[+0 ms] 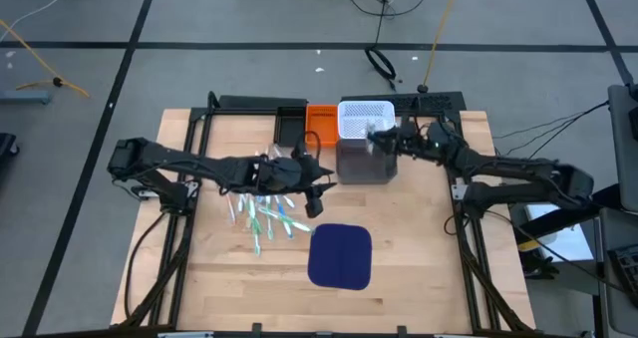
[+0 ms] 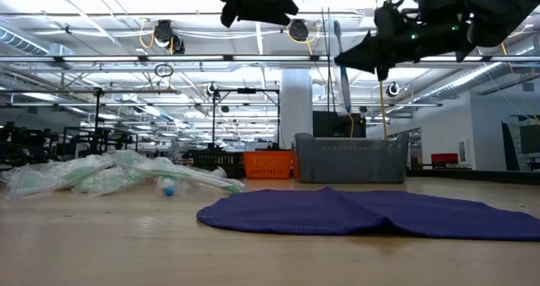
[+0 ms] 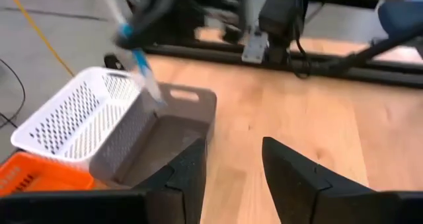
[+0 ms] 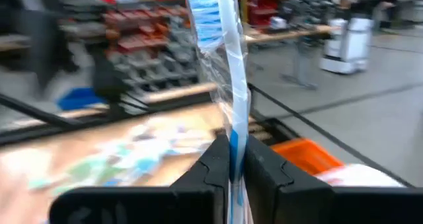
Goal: Pick & Place Toothbrushes
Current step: Put the blue toothbrush into the white basket
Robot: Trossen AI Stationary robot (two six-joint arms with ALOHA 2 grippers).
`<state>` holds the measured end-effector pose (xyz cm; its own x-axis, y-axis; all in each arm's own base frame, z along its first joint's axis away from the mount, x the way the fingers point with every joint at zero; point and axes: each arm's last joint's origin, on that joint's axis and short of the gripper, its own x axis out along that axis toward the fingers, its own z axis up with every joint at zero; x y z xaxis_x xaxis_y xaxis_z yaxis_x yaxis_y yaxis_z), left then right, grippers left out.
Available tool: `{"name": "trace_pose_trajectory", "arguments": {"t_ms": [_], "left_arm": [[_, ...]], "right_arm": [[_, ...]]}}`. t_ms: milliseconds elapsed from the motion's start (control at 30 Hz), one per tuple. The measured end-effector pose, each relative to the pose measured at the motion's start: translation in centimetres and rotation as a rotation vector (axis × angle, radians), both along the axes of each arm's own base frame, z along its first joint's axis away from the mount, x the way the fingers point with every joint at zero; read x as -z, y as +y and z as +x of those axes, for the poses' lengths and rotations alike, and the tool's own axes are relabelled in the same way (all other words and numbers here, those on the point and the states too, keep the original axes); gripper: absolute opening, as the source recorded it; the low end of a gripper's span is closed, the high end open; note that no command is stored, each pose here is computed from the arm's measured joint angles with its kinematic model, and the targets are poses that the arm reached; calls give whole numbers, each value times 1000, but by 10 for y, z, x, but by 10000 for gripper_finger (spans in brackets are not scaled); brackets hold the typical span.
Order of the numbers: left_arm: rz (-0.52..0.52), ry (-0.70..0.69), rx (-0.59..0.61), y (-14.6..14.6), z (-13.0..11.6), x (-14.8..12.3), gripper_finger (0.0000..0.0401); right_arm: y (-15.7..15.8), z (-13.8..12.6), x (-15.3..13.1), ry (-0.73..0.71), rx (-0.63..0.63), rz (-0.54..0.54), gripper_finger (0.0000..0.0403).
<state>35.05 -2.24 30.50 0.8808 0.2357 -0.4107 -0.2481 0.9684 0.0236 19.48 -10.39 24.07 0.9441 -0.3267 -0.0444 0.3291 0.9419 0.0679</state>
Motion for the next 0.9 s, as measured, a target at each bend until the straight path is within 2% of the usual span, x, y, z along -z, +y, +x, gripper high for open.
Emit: {"name": "trace_pose_trajectory", "arguments": {"t_ms": [200, 300, 600, 900], "left_arm": [[2, 39, 5, -1, -2, 3, 132], [2, 39, 4, -1, -2, 3, 132], [-25, 67, -8, -2, -4, 6, 131], [-50, 133, -25, -2, -7, 13, 131]], "right_arm": [[-35, -5, -8, 132, 130, -40, 17], [-49, -5, -13, 152, 170, -59, 17], [-81, -6, 12, 260, 255, 5, 17], [-96, -11, 27, 315, 294, 33, 17]]}}
